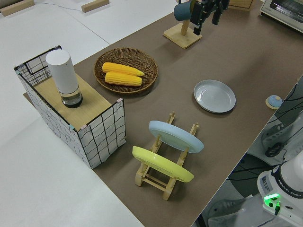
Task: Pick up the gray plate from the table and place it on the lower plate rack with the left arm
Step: 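Move the left gripper toward the pale gray plate on the table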
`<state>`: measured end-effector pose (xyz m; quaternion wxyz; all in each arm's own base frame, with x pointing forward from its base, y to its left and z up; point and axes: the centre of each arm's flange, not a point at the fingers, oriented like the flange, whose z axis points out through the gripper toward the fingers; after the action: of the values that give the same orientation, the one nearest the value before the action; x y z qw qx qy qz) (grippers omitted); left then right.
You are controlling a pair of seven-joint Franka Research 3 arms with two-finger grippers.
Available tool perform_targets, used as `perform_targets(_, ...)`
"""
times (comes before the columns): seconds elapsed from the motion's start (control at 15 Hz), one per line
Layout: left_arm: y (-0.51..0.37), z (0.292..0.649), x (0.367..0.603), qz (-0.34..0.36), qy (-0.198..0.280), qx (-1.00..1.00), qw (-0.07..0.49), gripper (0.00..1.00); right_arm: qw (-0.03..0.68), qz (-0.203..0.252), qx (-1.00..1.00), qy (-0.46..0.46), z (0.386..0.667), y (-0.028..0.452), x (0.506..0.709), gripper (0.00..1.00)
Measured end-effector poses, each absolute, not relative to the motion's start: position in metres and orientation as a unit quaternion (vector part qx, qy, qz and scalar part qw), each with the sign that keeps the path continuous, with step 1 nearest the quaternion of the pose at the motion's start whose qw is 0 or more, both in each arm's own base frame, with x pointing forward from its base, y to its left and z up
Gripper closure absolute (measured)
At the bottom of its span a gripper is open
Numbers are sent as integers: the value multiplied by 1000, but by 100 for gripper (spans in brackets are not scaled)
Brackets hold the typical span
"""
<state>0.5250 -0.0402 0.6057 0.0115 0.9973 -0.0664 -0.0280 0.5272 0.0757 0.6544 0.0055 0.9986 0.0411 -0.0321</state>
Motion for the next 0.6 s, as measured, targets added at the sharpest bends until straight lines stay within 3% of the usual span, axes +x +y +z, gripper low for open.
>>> perform_targets(0.6,-40,572,525,-42,-53,998,11,0,6,-32,999,41,654,76,527,1)
